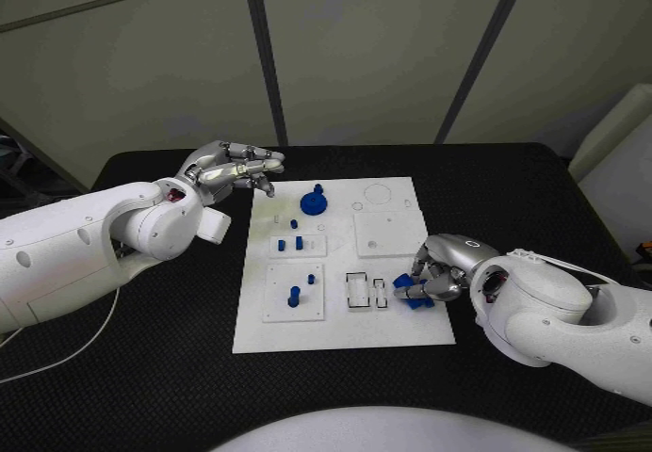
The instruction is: Assemble the parts on the task board
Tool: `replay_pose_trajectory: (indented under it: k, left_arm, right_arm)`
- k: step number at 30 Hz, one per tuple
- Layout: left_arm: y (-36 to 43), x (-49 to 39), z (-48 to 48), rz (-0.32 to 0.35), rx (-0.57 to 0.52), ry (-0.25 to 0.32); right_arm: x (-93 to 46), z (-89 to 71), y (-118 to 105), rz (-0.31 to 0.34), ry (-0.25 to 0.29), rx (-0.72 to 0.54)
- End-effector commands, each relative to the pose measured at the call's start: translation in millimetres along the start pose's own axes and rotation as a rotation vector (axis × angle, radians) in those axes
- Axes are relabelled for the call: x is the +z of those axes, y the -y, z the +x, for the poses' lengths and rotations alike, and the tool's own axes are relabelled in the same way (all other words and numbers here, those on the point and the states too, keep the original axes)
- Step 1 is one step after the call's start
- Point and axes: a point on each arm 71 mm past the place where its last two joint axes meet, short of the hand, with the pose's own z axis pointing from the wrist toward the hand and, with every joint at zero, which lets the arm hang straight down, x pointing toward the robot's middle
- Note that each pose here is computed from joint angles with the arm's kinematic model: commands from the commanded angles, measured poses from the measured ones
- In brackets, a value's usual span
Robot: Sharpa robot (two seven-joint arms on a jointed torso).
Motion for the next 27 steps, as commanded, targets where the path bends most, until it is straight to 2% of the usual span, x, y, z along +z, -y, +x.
replay_pose_trajectory:
  k: [1, 8, 11, 20, 27]
  left_arm:
    - [0.8, 0.3, 1.4, 0.0, -0.005, -0.012]
    - [-0.2, -0.2, 2.0, -0.016, -0.007, -0.022]
    - [-0.5, -0.3, 2.2, -0.02, -0.007, -0.025]
    - [-0.8, -0.7, 2.6, -0.025, -0.009, -0.031]
    - [-1.2, -0.8, 2.6, -0.029, -0.009, -0.034]
  right_arm:
    - [0.9, 5.8, 0, 0.011, -0.034, -0.039]
    - [3.8, 16.9, -3, 0.014, -0.067, -0.045]
    - [4.3, 18.8, -4, 0.01, -0.065, -0.041]
    - [2.5, 14.9, -8, -0.007, 0.01, 0.016]
    - [-4.1, 10.8, -10, -0.013, 0.046, 0.135]
